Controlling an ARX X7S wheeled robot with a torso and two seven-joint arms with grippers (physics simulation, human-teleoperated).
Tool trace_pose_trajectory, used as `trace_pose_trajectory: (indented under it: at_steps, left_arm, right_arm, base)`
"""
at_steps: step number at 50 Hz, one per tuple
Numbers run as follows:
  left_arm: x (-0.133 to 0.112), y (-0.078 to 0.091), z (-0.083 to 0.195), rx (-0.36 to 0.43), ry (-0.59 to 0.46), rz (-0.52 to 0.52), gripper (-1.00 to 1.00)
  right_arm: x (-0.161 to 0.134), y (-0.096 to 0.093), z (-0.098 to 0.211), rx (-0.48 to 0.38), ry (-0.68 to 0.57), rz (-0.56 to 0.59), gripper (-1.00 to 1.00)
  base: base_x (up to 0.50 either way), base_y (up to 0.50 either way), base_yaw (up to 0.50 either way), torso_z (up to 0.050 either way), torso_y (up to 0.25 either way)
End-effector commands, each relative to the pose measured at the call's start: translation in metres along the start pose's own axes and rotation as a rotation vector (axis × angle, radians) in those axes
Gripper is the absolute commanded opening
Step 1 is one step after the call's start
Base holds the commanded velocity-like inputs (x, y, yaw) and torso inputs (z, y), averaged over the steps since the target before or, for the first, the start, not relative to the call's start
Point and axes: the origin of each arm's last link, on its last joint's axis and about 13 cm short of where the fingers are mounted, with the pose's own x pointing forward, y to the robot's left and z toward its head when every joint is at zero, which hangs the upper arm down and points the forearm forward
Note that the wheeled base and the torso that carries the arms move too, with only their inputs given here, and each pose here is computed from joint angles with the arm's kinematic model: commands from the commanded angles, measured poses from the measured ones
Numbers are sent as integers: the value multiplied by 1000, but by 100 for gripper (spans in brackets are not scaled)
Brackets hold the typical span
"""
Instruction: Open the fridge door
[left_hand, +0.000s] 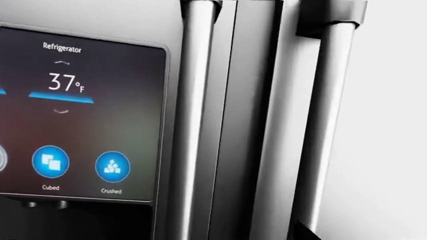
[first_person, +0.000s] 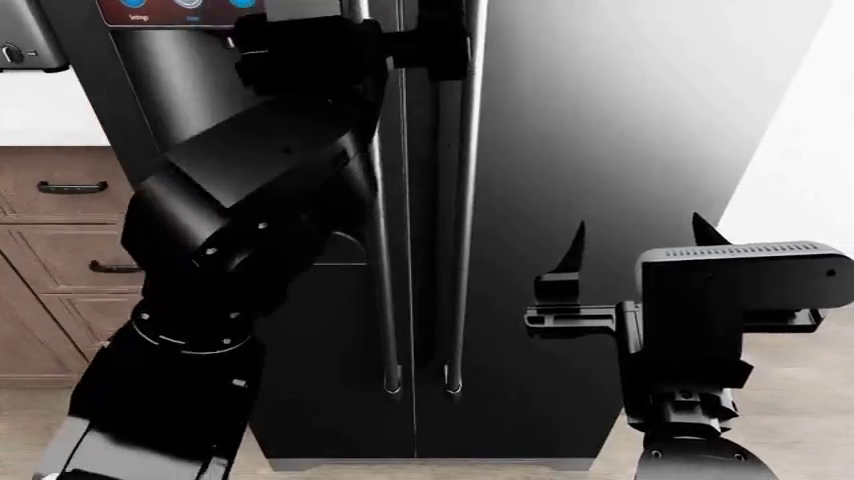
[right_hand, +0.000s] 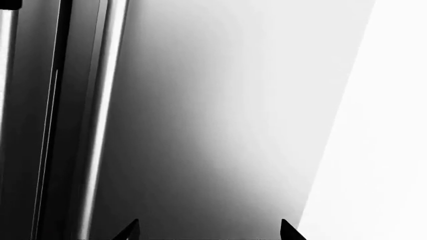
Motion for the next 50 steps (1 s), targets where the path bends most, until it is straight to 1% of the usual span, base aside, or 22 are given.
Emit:
trace_pose_trajectory:
  at_steps: [1, 6, 16, 28, 31, 32, 33, 43, 50]
  left_arm:
    - [28, 0, -9, 4, 7, 60, 100]
    - [37, 1, -14, 20, 18, 78, 100]
    - [44, 5, -21, 32, 37, 110, 100]
    - [60, 2, -28, 57, 44, 148, 100]
    - [60, 1, -29, 63, 43, 145, 100]
    - [61, 1, -30, 81, 22, 147, 100]
    - [61, 0, -31, 86, 24, 147, 100]
    - [68, 1, -31, 87, 33, 170, 100]
    - [74, 2, -34, 103, 27, 194, 100]
  right_arm:
    - [1, -2, 0, 18, 8, -8, 100]
    - [2, -2, 0, 18, 9, -9, 100]
    - [3, -1, -2, 19, 13, -4, 100]
    - [3, -1, -4, 26, 15, 0, 100]
    - [3, -1, -4, 27, 15, 1, 100]
    - [3, -1, -4, 26, 15, 1, 100]
    - [3, -1, -4, 26, 15, 1, 100]
    - [2, -1, -4, 27, 15, 2, 100]
    - [3, 0, -5, 26, 16, 5, 100]
  base:
    - [0, 0, 0, 0, 0]
    - [0, 0, 0, 0, 0]
    - [0, 0, 0, 0, 0]
    - [0, 0, 0, 0, 0]
    - [0, 0, 0, 0, 0]
    - [0, 0, 0, 0, 0]
    - [0, 0, 0, 0, 0]
    - [0, 0, 0, 0, 0]
    - [0, 0, 0, 0, 0]
